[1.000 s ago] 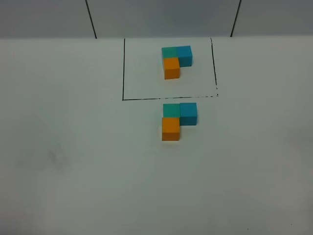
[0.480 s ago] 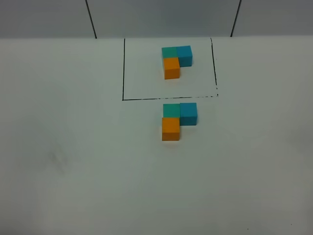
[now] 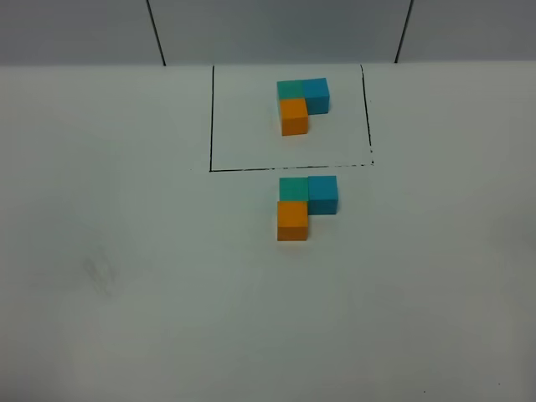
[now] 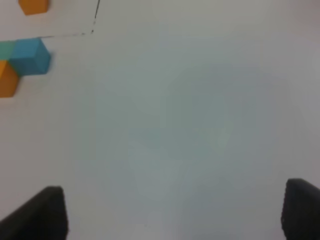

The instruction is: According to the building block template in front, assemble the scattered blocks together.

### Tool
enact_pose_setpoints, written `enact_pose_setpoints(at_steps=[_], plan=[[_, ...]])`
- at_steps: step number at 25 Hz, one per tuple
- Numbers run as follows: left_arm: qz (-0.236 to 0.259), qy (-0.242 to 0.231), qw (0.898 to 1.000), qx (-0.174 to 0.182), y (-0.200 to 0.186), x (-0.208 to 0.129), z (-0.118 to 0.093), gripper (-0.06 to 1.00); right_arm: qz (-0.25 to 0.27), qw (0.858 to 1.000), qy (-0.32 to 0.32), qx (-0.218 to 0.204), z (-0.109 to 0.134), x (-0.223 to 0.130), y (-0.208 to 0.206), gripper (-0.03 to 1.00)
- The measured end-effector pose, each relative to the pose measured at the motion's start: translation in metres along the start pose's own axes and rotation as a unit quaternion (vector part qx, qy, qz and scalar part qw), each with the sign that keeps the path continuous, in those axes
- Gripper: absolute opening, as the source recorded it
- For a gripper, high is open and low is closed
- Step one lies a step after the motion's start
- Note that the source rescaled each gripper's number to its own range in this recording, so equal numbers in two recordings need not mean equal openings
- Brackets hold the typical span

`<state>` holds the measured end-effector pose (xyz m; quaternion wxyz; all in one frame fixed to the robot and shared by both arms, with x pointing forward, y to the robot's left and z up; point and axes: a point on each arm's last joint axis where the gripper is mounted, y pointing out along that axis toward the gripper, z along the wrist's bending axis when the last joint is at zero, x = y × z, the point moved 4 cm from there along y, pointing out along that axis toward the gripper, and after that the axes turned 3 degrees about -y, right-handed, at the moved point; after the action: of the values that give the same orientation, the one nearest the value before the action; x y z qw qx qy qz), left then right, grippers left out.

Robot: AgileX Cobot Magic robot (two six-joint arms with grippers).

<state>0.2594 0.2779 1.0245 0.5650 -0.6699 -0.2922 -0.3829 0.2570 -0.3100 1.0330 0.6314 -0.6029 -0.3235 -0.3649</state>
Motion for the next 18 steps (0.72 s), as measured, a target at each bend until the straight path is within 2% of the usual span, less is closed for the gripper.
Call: enact_pose_setpoints(at_steps=[7, 18], plan=[[0.000, 0.000, 1.000, 0.000, 0.0000, 0.0000, 0.0000, 0.77, -0.024, 0.999, 0.024, -0.019, -0.0050, 0.0049, 0.0017, 0.73], [0.000, 0.000, 1.000, 0.000, 0.0000, 0.0000, 0.0000, 0.77, -0.046, 0.998, 0.050, -0.013, -0.0037, 0.0078, 0.0086, 0.73]])
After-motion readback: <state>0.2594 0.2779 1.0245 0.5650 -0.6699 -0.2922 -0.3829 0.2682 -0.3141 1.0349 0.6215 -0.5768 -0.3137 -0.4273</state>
